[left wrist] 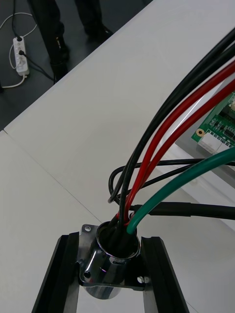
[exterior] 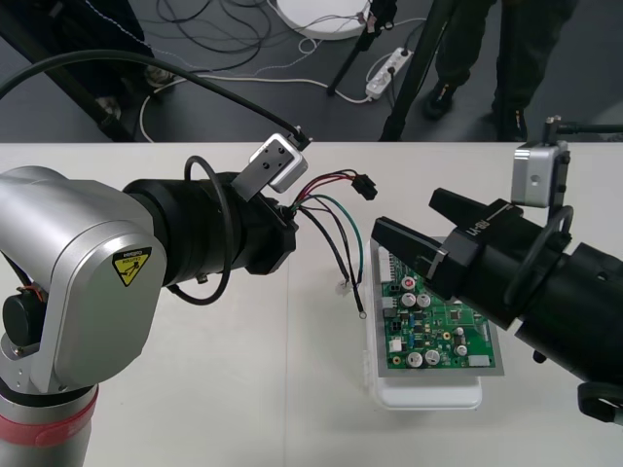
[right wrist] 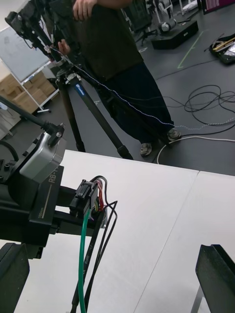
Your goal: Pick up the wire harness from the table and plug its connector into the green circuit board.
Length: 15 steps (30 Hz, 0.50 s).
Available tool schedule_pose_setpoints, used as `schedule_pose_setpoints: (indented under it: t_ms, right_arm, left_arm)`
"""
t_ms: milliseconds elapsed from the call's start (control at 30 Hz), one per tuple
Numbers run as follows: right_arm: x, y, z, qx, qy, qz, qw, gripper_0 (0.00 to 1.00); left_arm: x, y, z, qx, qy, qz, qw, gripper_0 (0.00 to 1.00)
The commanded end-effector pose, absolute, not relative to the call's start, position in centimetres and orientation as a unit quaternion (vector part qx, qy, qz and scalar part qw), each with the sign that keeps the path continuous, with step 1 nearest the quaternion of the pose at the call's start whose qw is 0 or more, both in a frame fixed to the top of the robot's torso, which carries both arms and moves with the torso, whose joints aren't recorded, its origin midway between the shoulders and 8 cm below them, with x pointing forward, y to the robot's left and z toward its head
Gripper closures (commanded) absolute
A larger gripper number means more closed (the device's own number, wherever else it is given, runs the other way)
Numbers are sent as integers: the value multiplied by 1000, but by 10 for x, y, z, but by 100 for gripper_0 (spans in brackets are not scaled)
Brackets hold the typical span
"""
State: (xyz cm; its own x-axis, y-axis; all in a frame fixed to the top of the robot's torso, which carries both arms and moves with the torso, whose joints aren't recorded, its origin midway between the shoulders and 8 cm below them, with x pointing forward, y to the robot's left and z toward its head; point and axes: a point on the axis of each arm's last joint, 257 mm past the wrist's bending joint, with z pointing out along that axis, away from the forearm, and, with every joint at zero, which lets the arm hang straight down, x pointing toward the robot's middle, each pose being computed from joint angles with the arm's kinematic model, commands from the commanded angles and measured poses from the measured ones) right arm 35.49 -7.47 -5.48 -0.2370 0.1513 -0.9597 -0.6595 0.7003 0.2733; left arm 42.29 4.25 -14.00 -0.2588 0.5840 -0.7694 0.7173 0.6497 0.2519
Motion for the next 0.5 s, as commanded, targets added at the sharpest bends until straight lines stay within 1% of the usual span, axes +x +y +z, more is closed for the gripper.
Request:
schedule_pose_setpoints:
  t_ms: [33, 500]
  right_arm:
    - [346, -47, -36, -190, 693, 366, 591, 0]
    - [343, -23, -16, -200, 676, 391, 592, 0]
  left_arm:
    - [432, 24, -105, 381, 777, -102, 491, 100]
    - [433, 26, -104, 378, 778, -101, 492, 100]
